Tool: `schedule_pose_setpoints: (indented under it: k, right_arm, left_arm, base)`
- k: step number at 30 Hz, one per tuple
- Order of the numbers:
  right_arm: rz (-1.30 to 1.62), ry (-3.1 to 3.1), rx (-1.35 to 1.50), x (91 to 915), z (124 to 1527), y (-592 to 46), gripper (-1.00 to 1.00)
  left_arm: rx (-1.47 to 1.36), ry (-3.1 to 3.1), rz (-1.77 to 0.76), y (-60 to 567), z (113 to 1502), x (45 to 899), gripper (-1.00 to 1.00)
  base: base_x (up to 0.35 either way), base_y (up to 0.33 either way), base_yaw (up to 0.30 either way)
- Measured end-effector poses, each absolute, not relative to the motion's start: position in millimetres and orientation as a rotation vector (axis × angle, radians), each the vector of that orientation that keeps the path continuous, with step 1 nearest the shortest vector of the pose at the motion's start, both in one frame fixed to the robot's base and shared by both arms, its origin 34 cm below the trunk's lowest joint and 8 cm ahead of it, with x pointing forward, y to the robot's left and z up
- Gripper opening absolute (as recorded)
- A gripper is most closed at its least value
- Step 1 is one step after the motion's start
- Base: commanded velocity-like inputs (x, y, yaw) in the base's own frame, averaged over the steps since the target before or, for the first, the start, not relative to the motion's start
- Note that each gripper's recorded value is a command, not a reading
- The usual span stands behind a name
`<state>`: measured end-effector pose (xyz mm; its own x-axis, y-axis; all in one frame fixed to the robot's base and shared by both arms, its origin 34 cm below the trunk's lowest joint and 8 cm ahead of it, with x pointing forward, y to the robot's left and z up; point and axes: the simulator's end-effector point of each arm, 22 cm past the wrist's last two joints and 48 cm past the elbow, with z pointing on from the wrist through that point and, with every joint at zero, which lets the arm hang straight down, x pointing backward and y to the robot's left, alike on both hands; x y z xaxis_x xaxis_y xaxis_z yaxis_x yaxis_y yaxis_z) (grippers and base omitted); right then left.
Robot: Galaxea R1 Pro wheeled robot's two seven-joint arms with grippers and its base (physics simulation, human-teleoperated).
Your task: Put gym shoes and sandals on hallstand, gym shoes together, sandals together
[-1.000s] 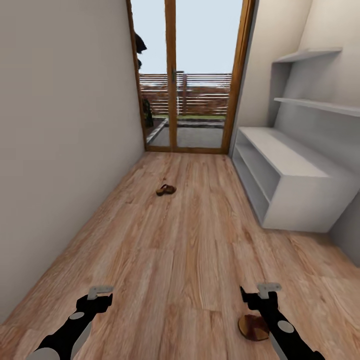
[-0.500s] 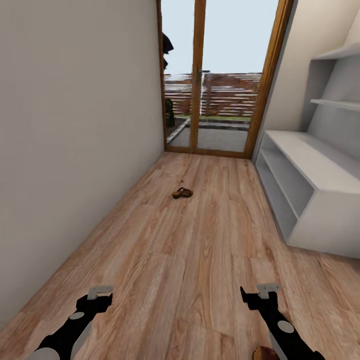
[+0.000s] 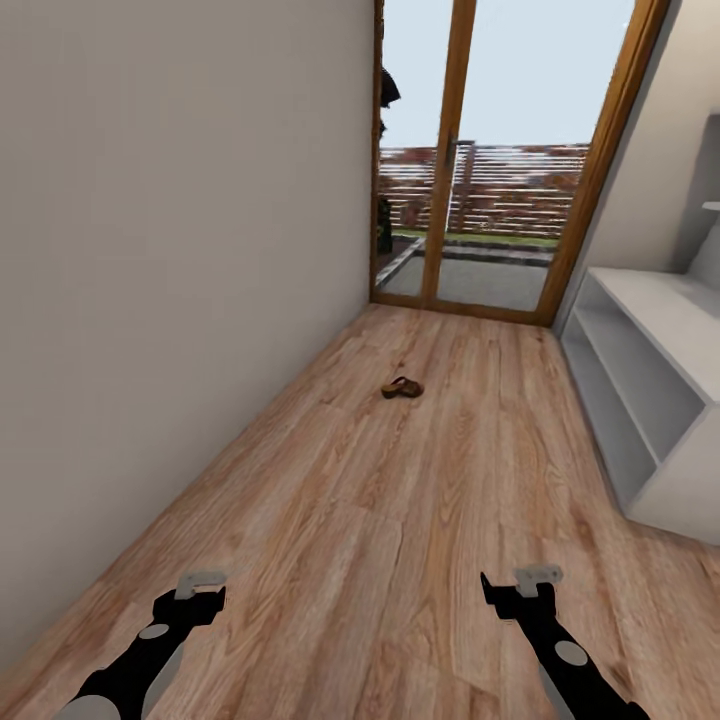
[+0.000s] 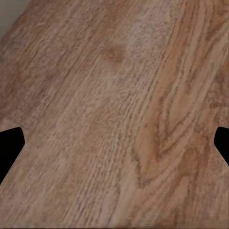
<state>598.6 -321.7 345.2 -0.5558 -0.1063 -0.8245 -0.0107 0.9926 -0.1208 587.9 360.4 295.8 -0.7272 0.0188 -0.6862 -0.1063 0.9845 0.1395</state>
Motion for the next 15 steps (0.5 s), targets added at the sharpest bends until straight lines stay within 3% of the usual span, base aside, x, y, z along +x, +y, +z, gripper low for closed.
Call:
schedule_pose_setpoints:
  k: [15]
  right_arm:
    - [-0.092,2.159,-0.071,598.8,343.3,-301.8,1.0]
  left_arm:
    - [-0.06,2.376,0.221,361.4,295.9,587.8,1.0]
  base:
    - [0.0,0.0,0.279]
